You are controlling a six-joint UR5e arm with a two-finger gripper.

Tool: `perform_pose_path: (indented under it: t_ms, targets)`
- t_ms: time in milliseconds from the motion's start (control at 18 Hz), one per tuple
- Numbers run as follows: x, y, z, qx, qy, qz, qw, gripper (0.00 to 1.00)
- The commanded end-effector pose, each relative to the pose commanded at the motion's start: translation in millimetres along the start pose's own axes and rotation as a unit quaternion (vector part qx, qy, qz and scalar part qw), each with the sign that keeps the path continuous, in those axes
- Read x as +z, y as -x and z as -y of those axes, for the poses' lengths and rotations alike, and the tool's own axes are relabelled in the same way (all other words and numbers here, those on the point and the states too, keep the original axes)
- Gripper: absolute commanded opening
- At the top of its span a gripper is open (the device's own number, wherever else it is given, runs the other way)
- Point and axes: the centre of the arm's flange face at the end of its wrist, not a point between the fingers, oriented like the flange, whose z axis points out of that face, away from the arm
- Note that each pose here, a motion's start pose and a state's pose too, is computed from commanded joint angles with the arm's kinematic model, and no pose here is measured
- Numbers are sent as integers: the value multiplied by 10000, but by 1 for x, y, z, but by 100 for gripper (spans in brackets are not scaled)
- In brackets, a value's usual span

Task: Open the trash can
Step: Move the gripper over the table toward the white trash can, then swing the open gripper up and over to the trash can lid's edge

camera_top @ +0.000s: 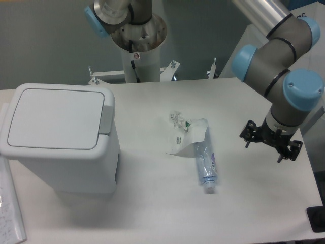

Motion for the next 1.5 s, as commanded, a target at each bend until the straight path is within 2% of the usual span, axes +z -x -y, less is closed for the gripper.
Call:
perform_pose_path:
  t_ms: [167, 278, 389, 500, 778, 889, 1056, 1167, 1333, 1500]
  targets:
    - [3, -13, 1, -25, -225, -31, 9997, 100]
    - [0, -23, 7, -391, -443, -10, 9983, 100]
    - [0, -29, 17, -894, -668, -49, 9937, 100]
    - [-8, -31, 26, -1197, -903, -84, 9887, 100]
    - [-32, -57, 40, -1173, -1288, -199, 9845, 100]
    - [-40, -64, 44, -1207, -1554, -363, 9798, 100]
    - [-66, -76, 49, -1619, -1914, -486, 9668, 100]
    - [-84, -85, 62, -1665, -2278, -626, 9573, 100]
    - [-120, -102, 78, -1703, -2956, -895, 9357, 100]
    - [-149, -114, 85, -1767, -3394, -1115, 9171, 100]
